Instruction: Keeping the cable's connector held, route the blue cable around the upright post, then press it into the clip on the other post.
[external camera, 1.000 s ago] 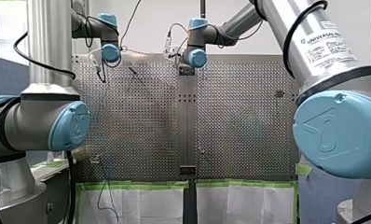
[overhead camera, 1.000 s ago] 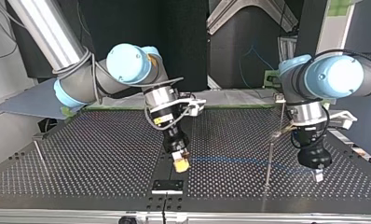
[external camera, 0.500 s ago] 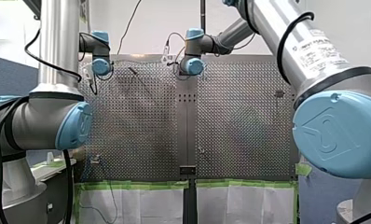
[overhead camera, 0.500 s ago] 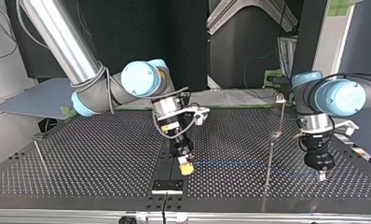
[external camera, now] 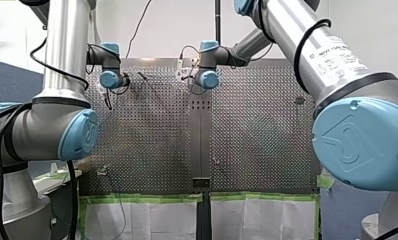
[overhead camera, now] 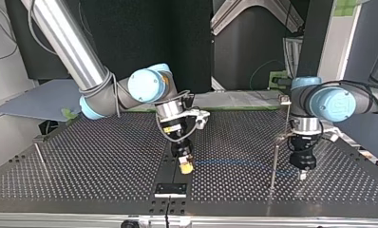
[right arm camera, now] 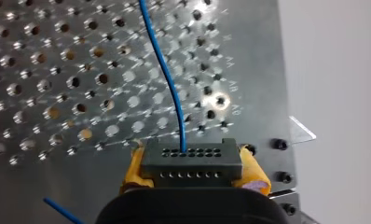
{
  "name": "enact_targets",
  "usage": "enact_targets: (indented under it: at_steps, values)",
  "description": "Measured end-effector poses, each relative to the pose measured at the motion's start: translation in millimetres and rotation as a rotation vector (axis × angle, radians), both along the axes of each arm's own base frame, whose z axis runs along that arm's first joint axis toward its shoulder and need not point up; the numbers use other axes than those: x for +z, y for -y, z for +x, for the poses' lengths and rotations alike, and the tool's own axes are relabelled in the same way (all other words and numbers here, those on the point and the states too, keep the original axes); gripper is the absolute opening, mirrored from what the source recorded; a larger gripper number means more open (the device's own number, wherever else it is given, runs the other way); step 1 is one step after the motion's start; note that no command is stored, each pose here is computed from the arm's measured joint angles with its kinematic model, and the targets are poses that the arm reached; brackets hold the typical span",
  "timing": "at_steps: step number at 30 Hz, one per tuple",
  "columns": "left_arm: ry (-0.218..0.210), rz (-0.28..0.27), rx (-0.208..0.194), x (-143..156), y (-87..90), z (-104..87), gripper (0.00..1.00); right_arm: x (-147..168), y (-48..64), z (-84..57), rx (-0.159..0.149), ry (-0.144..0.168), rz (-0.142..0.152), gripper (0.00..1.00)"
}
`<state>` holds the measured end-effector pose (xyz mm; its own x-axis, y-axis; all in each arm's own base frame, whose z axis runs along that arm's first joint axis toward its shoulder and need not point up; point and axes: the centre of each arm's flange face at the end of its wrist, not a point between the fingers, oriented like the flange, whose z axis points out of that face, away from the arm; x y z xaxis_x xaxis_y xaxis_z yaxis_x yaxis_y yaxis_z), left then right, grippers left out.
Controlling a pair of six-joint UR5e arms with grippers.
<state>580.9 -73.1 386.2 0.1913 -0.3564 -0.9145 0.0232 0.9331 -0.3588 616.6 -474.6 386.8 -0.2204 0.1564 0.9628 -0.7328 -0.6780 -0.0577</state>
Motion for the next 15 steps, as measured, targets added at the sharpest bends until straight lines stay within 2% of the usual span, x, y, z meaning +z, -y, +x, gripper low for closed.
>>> enact_targets:
  at_steps: [7,13,14,15]
  values:
    - [-0.025,-0.020,-0.024,-13,7.0,3.7,0.00,-25,3.4,2.0,-0.007,-0.036,0.032,0.00]
    - [-0.019,-0.067,-0.049,-13,13.6,3.6,0.00,-57,-0.1,4.6,-0.004,-0.078,0.071,0.00]
    - [-0.018,-0.076,-0.053,-13,14.2,3.7,0.11,-63,-1.2,4.8,-0.003,-0.085,0.078,0.00]
    - [-0.018,-0.084,-0.056,-13,14.8,3.7,0.11,-68,-2.1,4.8,-0.003,-0.090,0.083,0.00]
